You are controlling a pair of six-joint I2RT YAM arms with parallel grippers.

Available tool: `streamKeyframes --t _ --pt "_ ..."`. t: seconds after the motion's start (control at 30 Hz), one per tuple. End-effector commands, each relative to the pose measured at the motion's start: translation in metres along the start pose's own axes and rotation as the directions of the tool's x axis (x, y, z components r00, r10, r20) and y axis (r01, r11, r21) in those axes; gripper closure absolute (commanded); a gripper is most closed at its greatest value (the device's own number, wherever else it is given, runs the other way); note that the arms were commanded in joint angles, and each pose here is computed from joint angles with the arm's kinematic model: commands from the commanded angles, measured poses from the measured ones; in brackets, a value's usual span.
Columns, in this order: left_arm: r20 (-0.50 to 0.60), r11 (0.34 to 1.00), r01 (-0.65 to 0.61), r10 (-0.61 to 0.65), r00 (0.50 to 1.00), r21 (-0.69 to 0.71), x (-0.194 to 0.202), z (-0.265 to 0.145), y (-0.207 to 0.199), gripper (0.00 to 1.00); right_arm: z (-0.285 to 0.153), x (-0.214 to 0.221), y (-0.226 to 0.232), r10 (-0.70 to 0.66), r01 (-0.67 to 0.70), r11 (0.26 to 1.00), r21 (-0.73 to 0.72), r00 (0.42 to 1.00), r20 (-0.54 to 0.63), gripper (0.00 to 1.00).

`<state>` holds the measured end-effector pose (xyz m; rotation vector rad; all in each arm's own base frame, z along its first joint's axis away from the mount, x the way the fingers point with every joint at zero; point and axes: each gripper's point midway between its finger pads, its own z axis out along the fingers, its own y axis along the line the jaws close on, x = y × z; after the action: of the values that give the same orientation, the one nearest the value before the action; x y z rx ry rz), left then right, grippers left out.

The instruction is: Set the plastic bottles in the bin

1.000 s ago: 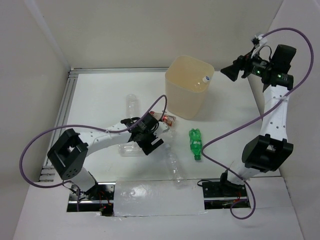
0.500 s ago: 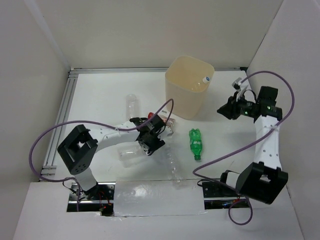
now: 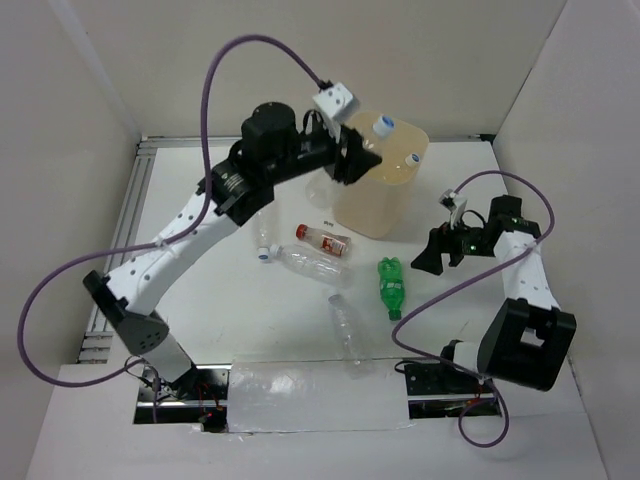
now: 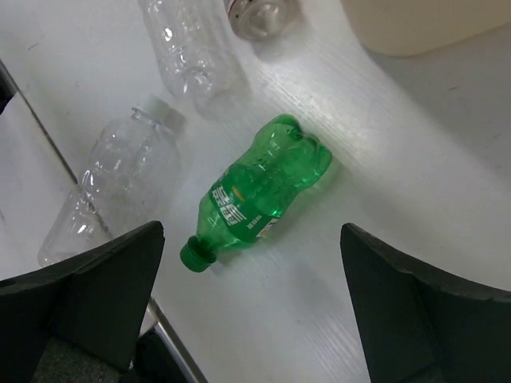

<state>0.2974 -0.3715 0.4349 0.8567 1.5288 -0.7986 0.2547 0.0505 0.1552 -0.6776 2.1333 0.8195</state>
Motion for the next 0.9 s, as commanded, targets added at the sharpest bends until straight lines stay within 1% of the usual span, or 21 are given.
streamKeyframes --t 0.0,0.03,0.07,0.13,0.17,0.2,0.27,0.3,0.33,0.4,0.43,0.47,0.53,0.57,0.6,0.63,0.67,0.73,0.77,0.83,0.87 --pt "0.245 0.996 0.089 -0.085 0.966 -0.004 -0.054 0.042 0.039 0.70 0.007 -0.001 0.006 0.018 -0.020 0.999 -0.046 0.999 -0.050 0.03" --pt "0.279 0.995 0.100 -0.100 0.955 0.012 -0.061 0.049 0.045 0.70 0.009 -0.002 0.004 0.014 -0.016 0.999 -0.037 0.998 -0.056 0.09" --pt "0.289 0.986 0.169 -0.162 0.943 0.001 -0.052 0.067 0.059 0.68 0.012 -0.001 0.009 0.026 -0.027 1.000 -0.014 0.997 -0.073 0.22" --pt "0.386 0.980 0.198 -0.188 0.903 0.013 -0.068 0.077 0.077 0.67 0.017 -0.006 0.007 -0.005 0.007 0.999 0.031 0.998 -0.062 0.44" --pt "0.414 0.974 0.227 -0.214 0.885 0.018 -0.072 0.081 0.085 0.65 0.018 -0.005 0.006 -0.008 0.012 0.998 0.056 0.997 -0.071 0.51" --pt "0.421 0.959 0.282 -0.272 0.865 0.040 -0.064 0.094 0.097 0.64 0.024 -0.009 0.016 0.000 0.004 0.999 0.046 0.997 -0.076 0.55" --pt "0.470 0.939 0.335 -0.329 0.819 0.075 -0.072 0.100 0.111 0.62 0.029 -0.009 0.021 0.034 -0.029 0.998 0.064 0.996 -0.088 0.51" --pt "0.491 0.939 0.326 -0.334 0.805 0.105 -0.081 0.102 0.109 0.60 0.035 -0.006 0.026 0.043 -0.038 0.998 0.050 0.993 -0.110 0.47" --pt "0.470 0.930 0.352 -0.359 0.806 0.105 -0.065 0.118 0.116 0.59 0.037 -0.006 0.030 0.046 -0.041 0.998 0.041 0.992 -0.115 0.43" --pt "0.492 0.925 0.361 -0.369 0.789 0.115 -0.068 0.122 0.125 0.59 0.041 -0.001 0.018 0.062 -0.046 0.993 0.112 0.988 -0.143 0.36" --pt "0.504 0.923 0.366 -0.373 0.779 0.117 -0.070 0.123 0.127 0.56 0.043 -0.002 0.018 0.095 -0.076 0.988 0.134 0.986 -0.140 0.36" --pt "0.504 0.923 0.366 -0.373 0.779 0.117 -0.065 0.127 0.128 0.53 0.045 -0.004 0.017 0.093 -0.072 0.987 0.146 0.986 -0.137 0.31" --pt "0.515 0.916 0.390 -0.381 0.768 0.096 -0.057 0.130 0.135 0.49 0.045 0.000 0.012 0.129 -0.100 0.976 0.192 0.981 -0.147 0.27" --pt "0.521 0.914 0.396 -0.380 0.764 0.086 -0.055 0.131 0.138 0.43 0.046 -0.001 0.011 0.123 -0.094 0.977 0.193 0.982 -0.141 0.26" --pt "0.526 0.913 0.400 -0.379 0.761 0.080 -0.055 0.131 0.140 0.41 0.049 0.004 0.009 0.132 -0.099 0.974 0.206 0.979 -0.157 0.21" --pt "0.533 0.916 0.396 -0.367 0.763 0.065 -0.055 0.131 0.142 0.38 0.050 0.004 0.011 0.146 -0.111 0.971 0.211 0.976 -0.159 0.18" --pt "0.500 0.913 0.406 -0.371 0.783 0.041 -0.040 0.138 0.146 0.33 0.052 0.003 0.009 0.144 -0.109 0.971 0.211 0.977 -0.157 0.16" --pt "0.470 0.914 0.406 -0.358 0.807 -0.002 -0.025 0.145 0.152 0.18 0.055 0.005 0.010 0.144 -0.109 0.973 0.203 0.975 -0.169 0.08" --pt "0.447 0.912 0.409 -0.359 0.820 -0.018 -0.014 0.148 0.154 0.12 0.057 0.007 0.009 0.150 -0.114 0.973 0.202 0.973 -0.175 0.06" --pt "0.430 0.914 0.405 -0.354 0.831 -0.031 -0.008 0.146 0.153 0.08 0.062 0.010 0.013 0.143 -0.105 0.976 0.190 0.970 -0.198 0.06" --pt "0.432 0.919 0.393 -0.340 0.835 -0.036 -0.011 0.143 0.152 0.00 0.066 0.014 0.014 0.158 -0.120 0.975 0.185 0.965 -0.211 0.06"
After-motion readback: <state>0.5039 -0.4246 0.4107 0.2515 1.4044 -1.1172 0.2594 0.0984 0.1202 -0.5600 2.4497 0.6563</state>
